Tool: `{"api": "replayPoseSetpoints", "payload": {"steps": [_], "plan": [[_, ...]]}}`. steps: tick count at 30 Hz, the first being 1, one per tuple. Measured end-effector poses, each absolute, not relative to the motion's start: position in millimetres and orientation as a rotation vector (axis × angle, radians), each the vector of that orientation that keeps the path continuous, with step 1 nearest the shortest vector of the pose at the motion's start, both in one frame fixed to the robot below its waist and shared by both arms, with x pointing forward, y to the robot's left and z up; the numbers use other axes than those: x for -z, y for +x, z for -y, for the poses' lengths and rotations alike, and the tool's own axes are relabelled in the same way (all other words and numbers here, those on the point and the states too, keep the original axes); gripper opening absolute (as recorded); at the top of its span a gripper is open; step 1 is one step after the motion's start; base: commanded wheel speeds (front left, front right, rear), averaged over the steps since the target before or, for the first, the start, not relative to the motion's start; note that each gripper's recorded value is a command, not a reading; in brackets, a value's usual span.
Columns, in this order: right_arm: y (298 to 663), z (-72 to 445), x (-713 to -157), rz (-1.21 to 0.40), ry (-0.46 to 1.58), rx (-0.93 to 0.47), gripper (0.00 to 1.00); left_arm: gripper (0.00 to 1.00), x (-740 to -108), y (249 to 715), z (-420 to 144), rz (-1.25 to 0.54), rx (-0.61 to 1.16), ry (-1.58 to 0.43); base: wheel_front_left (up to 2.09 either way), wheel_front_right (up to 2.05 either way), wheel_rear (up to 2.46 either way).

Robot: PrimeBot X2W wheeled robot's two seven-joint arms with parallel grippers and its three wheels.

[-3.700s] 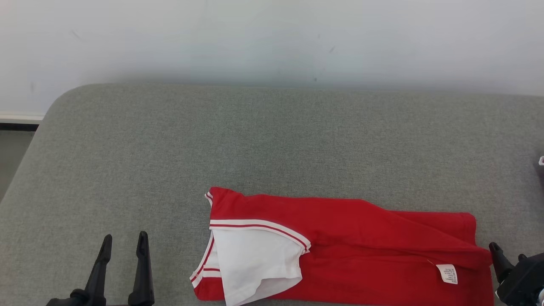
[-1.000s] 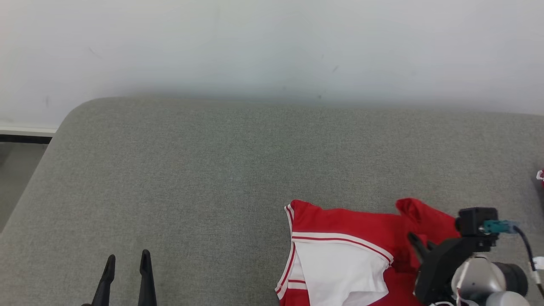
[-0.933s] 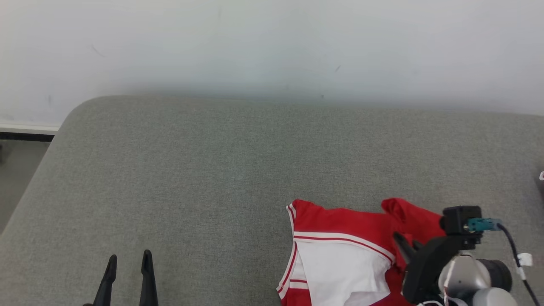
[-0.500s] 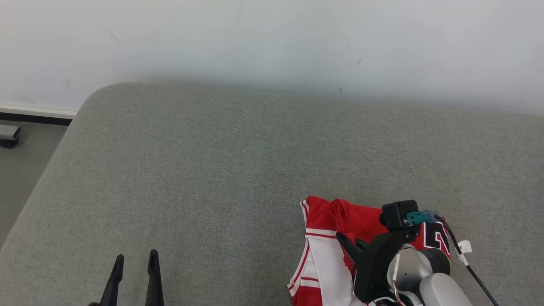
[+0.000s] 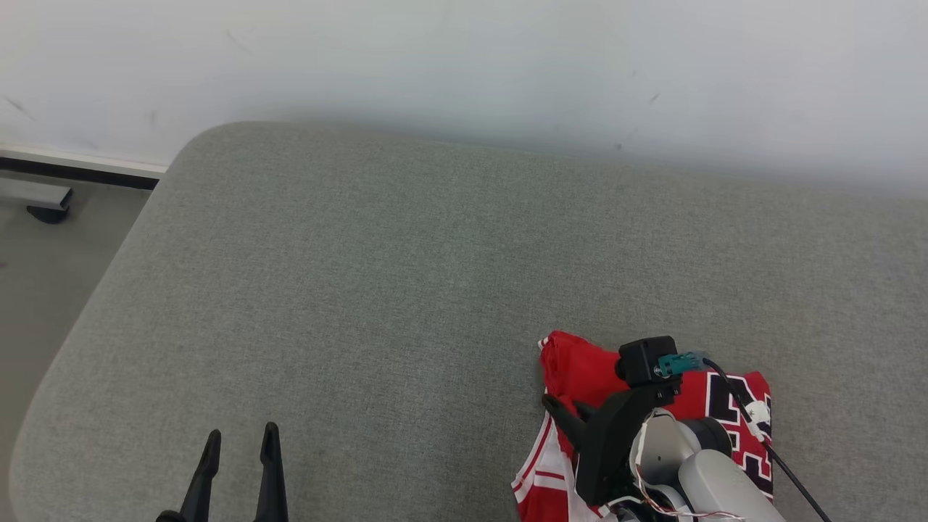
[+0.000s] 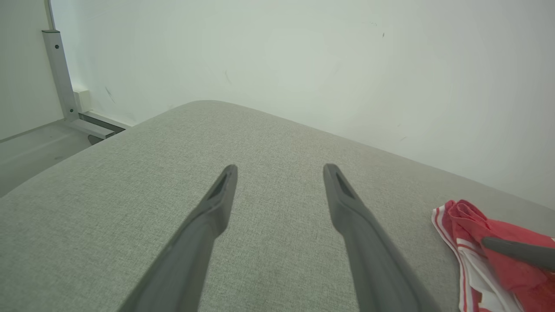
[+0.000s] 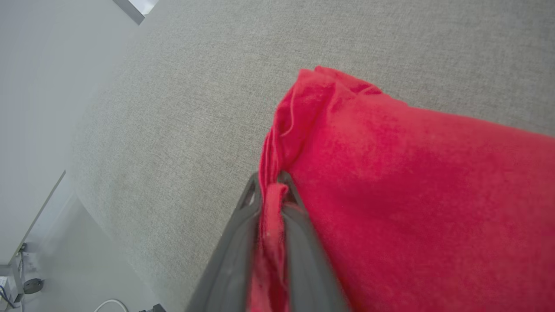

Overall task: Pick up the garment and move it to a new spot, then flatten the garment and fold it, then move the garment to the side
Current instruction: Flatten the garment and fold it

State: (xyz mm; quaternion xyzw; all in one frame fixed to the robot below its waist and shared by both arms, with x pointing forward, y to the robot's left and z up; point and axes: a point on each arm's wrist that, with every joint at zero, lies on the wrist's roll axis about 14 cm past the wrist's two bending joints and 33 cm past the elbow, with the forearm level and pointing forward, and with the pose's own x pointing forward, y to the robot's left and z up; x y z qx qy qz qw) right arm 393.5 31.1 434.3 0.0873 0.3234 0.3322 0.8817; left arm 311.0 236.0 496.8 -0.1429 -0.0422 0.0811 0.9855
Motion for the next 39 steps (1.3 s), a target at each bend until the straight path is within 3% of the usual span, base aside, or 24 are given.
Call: {"api": "replayPoseSetpoints", "payload": {"steps": [1,6,11,20,25,33,39], "plan": [[393.6,-32.8,-433.6,-0.675,0.186,-0.695,1.00,1.00,-496.5,310.6,-236.1,0.084,-0.164,-0.288,0.00,0.00,0.00],[393.8,-41.7,-444.7,-0.640,0.267,-0.715,1.00,1.00,-496.2,309.4,-236.8,0.084,-0.167,-0.290,0.00,0.00,0.00],[408.0,-40.0,-487.6,-0.492,0.379,-0.709,1.00,1.00,-499.1,309.2,-237.9,0.095,-0.167,-0.291,0.00,0.00,0.00],[431.0,59.5,-507.4,-0.305,0.240,-0.441,1.00,1.00,-504.6,314.5,-229.3,0.112,-0.132,-0.296,0.00,0.00,0.00],[417.6,105.7,-513.1,-0.180,0.165,-0.319,1.00,1.00,-509.1,313.9,-226.5,0.126,-0.120,-0.294,0.00,0.00,0.00],[380.2,145.0,-520.4,0.045,0.039,-0.238,1.00,1.00,-519.1,314.2,-224.5,0.149,-0.092,-0.211,0.00,0.00,0.00],[356.2,158.3,-516.4,0.100,0.018,-0.195,1.00,1.00,-519.9,312.1,-219.0,0.145,-0.064,-0.140,0.00,0.00,0.00]]}}
